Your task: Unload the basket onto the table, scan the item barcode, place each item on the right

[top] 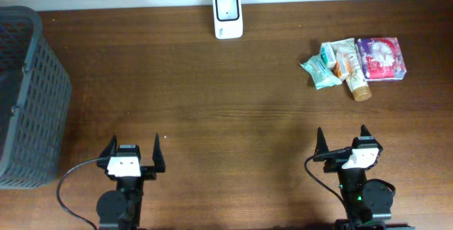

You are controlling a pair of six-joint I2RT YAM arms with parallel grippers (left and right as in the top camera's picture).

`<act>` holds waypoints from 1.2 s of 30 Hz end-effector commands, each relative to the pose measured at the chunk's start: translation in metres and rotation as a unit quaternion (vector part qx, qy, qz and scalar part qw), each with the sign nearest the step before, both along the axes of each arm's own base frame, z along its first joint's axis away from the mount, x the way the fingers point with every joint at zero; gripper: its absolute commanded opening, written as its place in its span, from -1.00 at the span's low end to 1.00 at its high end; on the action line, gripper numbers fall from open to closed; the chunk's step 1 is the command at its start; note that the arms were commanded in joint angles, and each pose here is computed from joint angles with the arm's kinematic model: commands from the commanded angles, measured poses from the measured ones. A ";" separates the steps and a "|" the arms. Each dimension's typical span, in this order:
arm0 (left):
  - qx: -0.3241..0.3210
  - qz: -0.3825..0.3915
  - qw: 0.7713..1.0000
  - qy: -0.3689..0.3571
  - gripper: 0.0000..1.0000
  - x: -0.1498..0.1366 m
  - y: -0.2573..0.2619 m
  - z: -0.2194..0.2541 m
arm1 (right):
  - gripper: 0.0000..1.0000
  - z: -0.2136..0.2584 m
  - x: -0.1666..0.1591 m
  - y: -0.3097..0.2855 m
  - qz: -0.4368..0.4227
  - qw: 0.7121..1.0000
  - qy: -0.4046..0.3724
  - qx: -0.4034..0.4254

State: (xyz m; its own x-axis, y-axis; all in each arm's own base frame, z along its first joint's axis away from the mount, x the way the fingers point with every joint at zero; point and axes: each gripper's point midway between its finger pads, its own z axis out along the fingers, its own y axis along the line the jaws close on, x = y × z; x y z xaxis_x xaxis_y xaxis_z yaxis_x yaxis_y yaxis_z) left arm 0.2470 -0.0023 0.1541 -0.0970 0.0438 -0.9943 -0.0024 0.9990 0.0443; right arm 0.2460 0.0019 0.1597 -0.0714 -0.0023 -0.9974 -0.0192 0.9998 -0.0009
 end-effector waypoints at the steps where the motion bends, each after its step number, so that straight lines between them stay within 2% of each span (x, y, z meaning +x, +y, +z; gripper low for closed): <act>1: 0.009 0.003 1.000 -0.009 0.98 -0.001 0.004 0.002 | 0.97 -0.003 0.000 -0.001 -0.003 1.000 0.002 -0.002; 6: 0.007 0.021 1.000 -0.007 0.98 -0.001 0.014 0.002 | 0.97 -0.003 0.000 -0.001 -0.003 1.000 0.002 -0.002; 10: -0.081 0.034 0.996 -0.010 0.98 -0.002 0.016 0.002 | 0.97 -0.004 0.000 -0.001 -0.003 1.000 0.002 -0.002; 23: -0.026 0.022 0.999 -0.008 0.98 -0.001 0.013 0.001 | 0.97 -0.004 0.000 -0.001 -0.003 1.000 0.002 -0.002; 36: -0.026 0.021 0.999 -0.009 0.98 -0.001 0.013 0.002 | 0.97 -0.003 0.000 -0.001 -0.003 1.000 0.002 -0.002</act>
